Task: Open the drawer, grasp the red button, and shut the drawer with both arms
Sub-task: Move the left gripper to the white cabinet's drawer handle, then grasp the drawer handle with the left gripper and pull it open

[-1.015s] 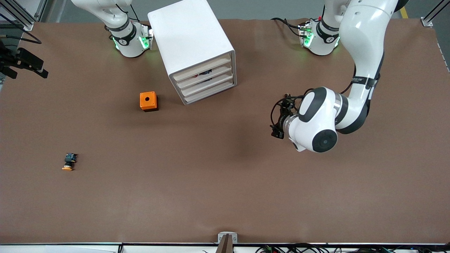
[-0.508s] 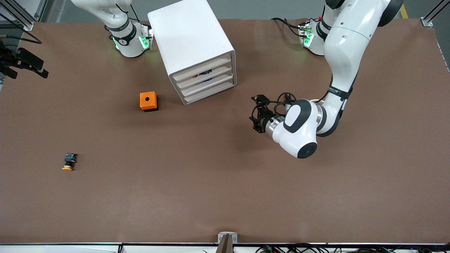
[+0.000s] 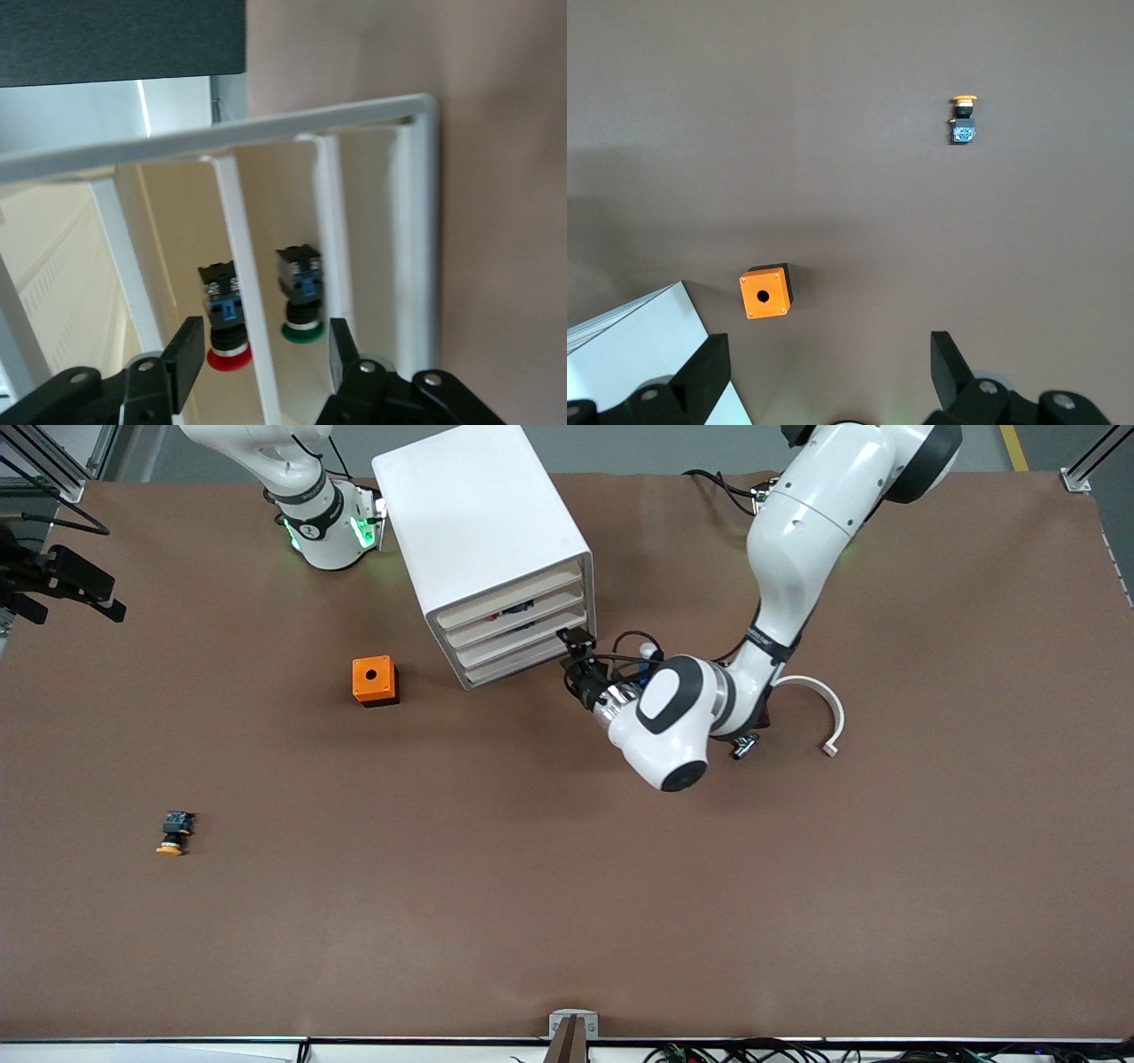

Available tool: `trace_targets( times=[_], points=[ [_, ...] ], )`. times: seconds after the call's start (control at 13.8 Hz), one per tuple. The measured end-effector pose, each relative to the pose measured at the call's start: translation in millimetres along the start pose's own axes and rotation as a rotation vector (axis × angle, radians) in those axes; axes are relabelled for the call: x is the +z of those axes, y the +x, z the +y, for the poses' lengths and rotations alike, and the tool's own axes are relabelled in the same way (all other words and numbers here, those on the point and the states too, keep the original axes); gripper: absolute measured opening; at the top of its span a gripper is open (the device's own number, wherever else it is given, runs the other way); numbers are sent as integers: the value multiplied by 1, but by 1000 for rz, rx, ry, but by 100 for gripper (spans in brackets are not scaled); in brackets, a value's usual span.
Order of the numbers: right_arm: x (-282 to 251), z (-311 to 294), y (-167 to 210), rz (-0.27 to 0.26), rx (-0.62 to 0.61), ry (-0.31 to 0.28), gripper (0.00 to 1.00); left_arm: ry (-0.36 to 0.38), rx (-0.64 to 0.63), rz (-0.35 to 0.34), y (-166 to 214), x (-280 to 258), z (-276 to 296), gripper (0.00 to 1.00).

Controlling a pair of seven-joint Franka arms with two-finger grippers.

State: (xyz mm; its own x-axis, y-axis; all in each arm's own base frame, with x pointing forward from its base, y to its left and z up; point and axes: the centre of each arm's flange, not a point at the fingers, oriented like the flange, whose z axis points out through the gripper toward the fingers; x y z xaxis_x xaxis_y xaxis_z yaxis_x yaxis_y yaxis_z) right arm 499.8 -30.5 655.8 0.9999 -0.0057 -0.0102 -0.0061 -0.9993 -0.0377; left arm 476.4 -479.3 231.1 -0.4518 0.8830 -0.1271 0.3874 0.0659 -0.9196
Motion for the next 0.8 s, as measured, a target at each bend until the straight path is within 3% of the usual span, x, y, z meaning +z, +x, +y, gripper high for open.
trace_targets(
  times=[0.51, 0.8],
  points=[
    [0, 0, 0, 0, 0, 0, 100, 16, -96, 48, -10, 37, -9, 53],
    [0, 0, 0, 0, 0, 0, 100, 47, -112, 38, -11, 48, -5, 46]
  ],
)
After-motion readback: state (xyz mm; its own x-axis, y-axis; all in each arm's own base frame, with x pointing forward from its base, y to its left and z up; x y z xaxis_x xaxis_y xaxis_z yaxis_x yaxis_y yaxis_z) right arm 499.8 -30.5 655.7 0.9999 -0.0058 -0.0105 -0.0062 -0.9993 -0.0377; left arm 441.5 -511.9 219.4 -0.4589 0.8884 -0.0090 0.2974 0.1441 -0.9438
